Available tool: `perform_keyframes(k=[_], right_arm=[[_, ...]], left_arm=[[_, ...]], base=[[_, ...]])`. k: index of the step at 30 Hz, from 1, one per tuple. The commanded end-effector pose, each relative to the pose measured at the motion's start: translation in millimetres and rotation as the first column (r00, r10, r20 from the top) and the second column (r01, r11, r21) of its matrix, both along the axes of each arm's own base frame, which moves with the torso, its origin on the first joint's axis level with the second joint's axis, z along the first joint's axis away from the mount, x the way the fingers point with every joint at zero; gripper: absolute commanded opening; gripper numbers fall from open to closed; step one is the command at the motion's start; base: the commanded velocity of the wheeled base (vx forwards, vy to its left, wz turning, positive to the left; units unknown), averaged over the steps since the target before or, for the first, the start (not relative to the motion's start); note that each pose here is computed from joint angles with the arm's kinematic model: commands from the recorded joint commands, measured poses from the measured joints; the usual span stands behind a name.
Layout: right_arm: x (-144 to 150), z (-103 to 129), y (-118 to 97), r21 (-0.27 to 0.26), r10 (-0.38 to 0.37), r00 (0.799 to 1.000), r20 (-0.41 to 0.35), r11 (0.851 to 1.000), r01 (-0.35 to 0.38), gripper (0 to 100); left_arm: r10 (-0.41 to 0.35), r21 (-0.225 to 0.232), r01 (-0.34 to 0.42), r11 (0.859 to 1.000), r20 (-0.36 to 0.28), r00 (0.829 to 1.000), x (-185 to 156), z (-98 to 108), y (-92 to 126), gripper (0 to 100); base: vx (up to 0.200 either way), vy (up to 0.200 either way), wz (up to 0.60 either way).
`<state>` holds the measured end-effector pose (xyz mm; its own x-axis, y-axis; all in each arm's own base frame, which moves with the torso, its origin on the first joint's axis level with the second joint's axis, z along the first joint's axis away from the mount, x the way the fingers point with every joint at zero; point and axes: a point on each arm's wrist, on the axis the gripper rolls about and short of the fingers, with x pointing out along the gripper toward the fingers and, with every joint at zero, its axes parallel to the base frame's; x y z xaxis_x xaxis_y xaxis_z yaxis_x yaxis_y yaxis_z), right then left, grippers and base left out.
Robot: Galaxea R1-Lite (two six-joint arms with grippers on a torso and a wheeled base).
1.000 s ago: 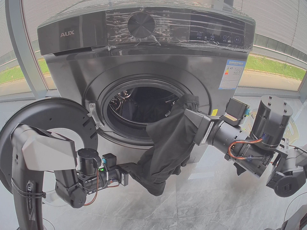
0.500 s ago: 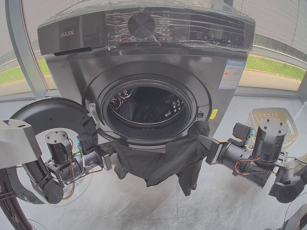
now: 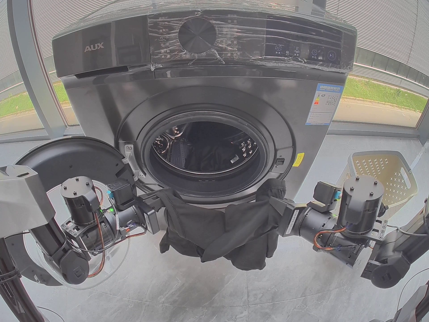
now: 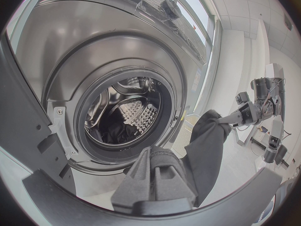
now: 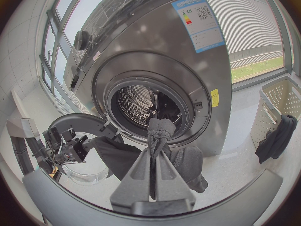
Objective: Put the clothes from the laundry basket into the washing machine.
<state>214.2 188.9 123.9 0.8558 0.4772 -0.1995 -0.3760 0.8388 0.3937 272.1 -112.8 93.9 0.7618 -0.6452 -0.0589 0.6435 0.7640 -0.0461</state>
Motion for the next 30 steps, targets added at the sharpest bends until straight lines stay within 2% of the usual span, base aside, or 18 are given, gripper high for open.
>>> perform_keyframes(k=[1,6,8,11,12,14,18,22,24,26,30], right_arm=[[3.9,-13.6,4.4,-0.032,0.0,0.999,-0.032,0.999,-0.001,0],[3.9,-14.7,3.0,-0.041,-0.006,0.999,-0.034,0.999,0.005,0],[3.3,-15.8,1.3,-0.048,-0.01,0.999,-0.037,0.999,0.009,0],[2.5,-17.9,-0.1,-0.057,-0.012,0.999,-0.046,0.998,0.01,0],[2.1,-19.4,-0.5,-0.063,-0.014,0.999,-0.052,0.998,0.011,100],[-0.8,-22.8,-0.7,-0.079,-0.009,0.998,-0.069,0.997,0.003,100],[-9.7,-41.6,-4.2,-0.16,0.006,0.992,-0.124,0.987,-0.026,100],[-19.3,-61.6,-4.4,-0.26,0.053,0.986,-0.16,0.961,-0.094,100],[-20.7,-63.0,-2.9,-0.267,0.063,0.985,-0.161,0.958,-0.105,100],[-25.6,-65.8,8.7,-0.268,0.121,0.979,-0.163,0.95,-0.162,100],[-24.3,-65.9,22.8,-0.24,0.167,0.978,-0.124,0.951,-0.193,100]], left_arm=[[-0.005,-0.009,0.005,1.0,0.018,1.0,0.4,4.7,-2.1,0],[0.0,-0.009,0.001,1.0,0.024,1.0,-0.5,6.2,-2.1,0],[-0.009,-0.022,0.01,1.0,0.049,0.999,-4.3,14.8,-3.1,0],[-0.011,-0.035,0.013,0.999,0.055,0.998,-4.8,18.3,-3.8,0],[-0.011,-0.037,0.013,0.999,0.059,0.998,-5.3,19.6,-3.6,0],[-0.011,-0.043,0.014,0.999,0.073,0.997,-5.5,23.5,-4.0,0],[-0.006,-0.05,0.01,0.999,0.098,0.995,-3.1,28.4,-7.6,0],[0.024,-0.058,-0.018,0.998,0.105,0.994,-2.2,30.2,-12.4,0],[0.021,-0.058,-0.015,0.998,0.105,0.994,-2.7,30.2,-13.6,0],[0.01,-0.057,-0.004,0.998,0.104,0.995,-4.3,29.9,-16.4,0],[0.004,-0.054,0.001,0.999,0.097,0.995,-5.2,27.8,-19.4,0]], base=[[0.0,0.0,0.0],[0.0,0.0,0.0],[0.0,0.0,0.0],[0.0,0.0,0.0],[0.0,0.0,0.0],[0.0,0.0,0.0],[0.0,0.0,0.0],[0.0,0.0,0.0],[0.0,0.0,0.0],[0.0,0.0,0.0],[0.0,0.0,0.0]])
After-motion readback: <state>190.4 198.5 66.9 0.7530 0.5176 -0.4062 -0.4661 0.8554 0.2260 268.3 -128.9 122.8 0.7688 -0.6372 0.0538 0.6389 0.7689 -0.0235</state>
